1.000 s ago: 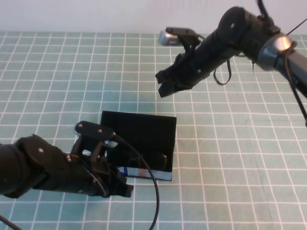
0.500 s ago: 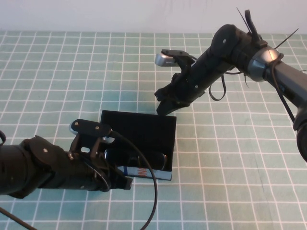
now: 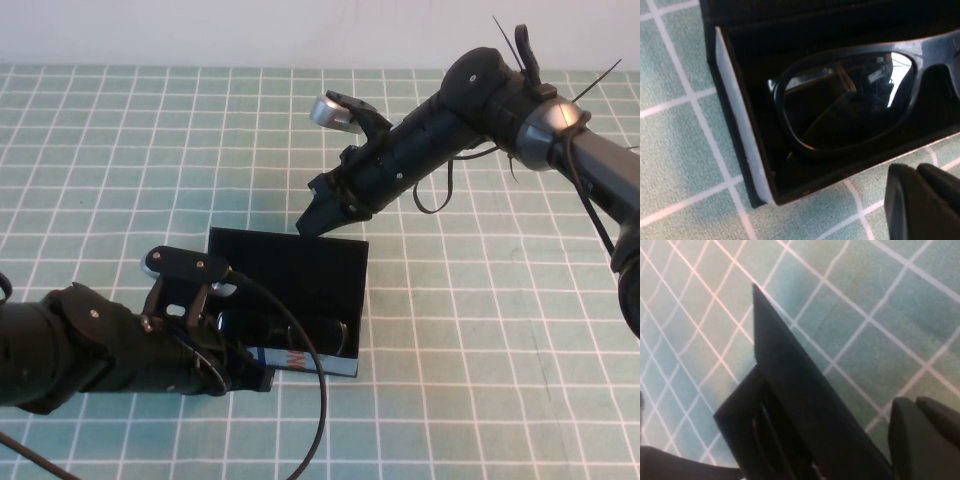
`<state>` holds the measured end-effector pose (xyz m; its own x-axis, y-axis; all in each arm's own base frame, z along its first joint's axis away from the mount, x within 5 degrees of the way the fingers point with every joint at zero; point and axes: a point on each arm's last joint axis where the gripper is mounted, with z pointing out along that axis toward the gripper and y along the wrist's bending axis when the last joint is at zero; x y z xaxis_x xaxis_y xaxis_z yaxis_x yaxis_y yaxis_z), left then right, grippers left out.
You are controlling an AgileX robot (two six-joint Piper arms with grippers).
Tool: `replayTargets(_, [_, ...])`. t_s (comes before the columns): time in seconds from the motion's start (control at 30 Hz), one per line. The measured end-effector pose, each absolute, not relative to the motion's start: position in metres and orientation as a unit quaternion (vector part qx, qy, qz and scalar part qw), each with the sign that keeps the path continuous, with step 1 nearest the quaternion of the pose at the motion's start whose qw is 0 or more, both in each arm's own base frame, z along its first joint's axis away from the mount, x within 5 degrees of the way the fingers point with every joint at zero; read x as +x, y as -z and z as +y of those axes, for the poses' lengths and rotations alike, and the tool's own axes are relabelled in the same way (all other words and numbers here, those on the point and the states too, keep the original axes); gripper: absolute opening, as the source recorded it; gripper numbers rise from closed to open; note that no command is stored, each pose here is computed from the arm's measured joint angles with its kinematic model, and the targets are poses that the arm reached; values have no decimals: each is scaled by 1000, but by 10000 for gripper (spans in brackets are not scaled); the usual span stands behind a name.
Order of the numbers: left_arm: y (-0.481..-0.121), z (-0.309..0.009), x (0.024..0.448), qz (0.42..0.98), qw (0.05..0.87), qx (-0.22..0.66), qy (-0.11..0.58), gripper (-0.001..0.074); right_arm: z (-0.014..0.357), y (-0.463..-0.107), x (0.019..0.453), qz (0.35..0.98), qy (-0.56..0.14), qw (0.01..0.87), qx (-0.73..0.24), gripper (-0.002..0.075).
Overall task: Return glasses to glasses case
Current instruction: Close the glasses case
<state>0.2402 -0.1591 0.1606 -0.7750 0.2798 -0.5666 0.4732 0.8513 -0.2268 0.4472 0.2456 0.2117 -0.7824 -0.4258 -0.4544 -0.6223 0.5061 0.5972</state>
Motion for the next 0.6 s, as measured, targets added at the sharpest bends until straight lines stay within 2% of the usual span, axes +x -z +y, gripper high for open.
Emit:
replayTargets(0.43, [-161, -159, 241, 925, 268, 202, 181, -2, 272, -213, 432, 861, -408, 95, -290, -11])
replayTargets(0.6, [-161, -159, 241, 925, 269, 202, 180, -2, 278, -212, 425, 870, -393, 82, -285, -11])
